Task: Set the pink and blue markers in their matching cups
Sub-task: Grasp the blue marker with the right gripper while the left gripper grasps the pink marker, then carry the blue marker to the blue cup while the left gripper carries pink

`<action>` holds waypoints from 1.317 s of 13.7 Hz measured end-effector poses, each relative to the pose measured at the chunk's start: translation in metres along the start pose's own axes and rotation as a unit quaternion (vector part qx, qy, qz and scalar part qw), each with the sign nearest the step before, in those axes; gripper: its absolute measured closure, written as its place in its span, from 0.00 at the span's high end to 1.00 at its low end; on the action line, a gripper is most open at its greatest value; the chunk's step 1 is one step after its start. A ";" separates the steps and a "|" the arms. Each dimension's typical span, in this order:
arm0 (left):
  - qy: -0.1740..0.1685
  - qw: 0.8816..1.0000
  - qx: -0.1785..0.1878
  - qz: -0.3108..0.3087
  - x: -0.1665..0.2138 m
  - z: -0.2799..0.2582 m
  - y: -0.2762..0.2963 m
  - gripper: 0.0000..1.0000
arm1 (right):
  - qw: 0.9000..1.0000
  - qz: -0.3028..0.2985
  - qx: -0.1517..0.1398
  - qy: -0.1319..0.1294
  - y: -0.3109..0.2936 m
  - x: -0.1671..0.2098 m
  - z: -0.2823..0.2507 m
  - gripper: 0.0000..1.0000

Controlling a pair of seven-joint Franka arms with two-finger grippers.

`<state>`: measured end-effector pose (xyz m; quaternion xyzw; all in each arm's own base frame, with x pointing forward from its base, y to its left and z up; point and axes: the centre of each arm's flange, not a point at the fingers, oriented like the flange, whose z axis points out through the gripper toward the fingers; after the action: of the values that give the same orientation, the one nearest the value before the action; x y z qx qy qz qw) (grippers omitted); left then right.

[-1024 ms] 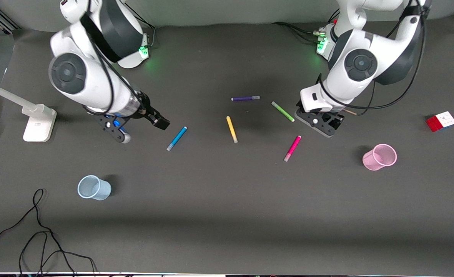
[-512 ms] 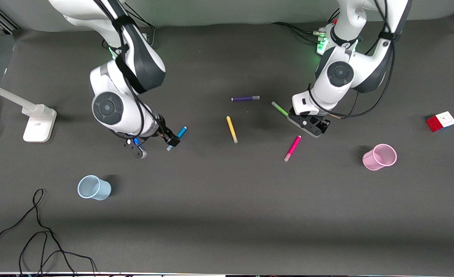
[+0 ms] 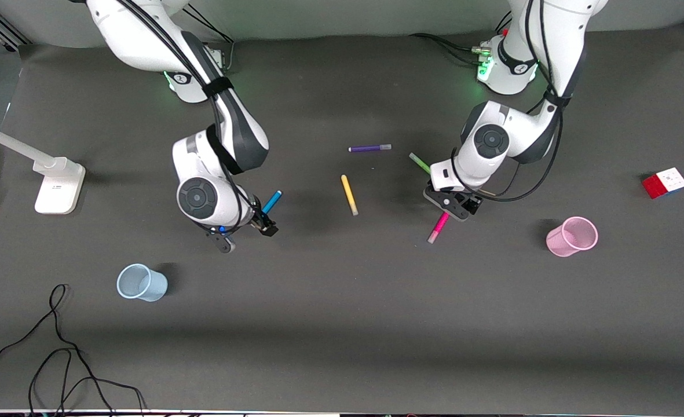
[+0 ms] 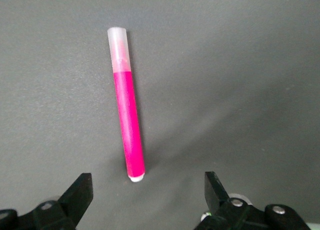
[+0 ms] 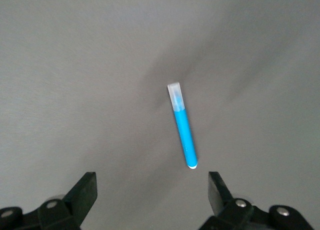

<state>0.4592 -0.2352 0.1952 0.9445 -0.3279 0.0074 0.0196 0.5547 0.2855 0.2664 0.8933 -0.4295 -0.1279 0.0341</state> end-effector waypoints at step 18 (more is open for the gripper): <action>-0.003 1.000 0.005 -0.026 0.024 -0.001 -0.025 0.18 | 0.999 0.006 0.017 0.034 0.041 -0.031 0.116 0.63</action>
<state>0.4935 -0.2298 0.1956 0.9527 -0.3035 0.0063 0.0138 0.4747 0.2895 0.1673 0.8948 -0.4359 -0.0902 0.0345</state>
